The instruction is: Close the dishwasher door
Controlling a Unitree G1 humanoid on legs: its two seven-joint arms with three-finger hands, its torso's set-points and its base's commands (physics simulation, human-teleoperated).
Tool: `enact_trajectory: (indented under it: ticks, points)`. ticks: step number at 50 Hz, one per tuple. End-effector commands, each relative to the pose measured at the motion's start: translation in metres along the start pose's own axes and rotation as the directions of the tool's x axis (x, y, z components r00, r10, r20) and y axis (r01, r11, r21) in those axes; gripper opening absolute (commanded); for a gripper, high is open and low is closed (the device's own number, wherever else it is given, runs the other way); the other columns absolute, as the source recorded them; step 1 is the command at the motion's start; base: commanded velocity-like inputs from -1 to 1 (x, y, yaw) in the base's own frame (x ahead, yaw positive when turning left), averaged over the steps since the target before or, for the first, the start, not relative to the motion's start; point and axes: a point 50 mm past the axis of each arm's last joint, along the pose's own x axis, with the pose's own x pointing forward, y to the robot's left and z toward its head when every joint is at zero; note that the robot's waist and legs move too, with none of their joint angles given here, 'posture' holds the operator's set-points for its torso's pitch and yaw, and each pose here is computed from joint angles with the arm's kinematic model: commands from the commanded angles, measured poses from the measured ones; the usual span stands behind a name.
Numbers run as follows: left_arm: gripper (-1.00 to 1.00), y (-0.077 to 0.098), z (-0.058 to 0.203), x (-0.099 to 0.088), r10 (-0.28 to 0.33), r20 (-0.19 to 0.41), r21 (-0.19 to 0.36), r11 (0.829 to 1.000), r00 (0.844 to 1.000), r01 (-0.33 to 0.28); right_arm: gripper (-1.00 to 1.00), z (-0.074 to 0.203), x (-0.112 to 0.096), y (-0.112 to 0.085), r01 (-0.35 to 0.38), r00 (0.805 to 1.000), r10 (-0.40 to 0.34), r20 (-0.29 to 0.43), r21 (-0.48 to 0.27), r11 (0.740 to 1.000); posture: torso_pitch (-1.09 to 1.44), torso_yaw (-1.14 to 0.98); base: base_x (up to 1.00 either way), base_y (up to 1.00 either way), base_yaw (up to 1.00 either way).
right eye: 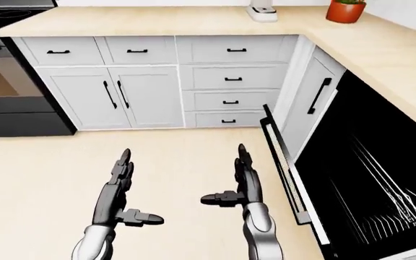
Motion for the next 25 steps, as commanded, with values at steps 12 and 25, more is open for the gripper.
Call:
enact_trajectory:
  ticks: [12,25]
  points:
    - [1.00,-0.0019,0.0160,0.0034,-0.007,0.086,-0.001,1.000,0.996,0.007,1.00,0.0163,0.0013,-0.0019,0.004,0.996,-0.003,0.090,-0.006,1.000,0.00,0.00,0.00,-0.25,0.00]
    - [1.00,-0.0022,0.0158,0.0034,-0.007,0.087,-0.001,1.000,0.996,0.007,1.00,0.0157,0.0009,-0.0019,0.006,0.996,-0.005,0.091,-0.005,1.000,0.00,0.00,0.00,-0.25,0.00]
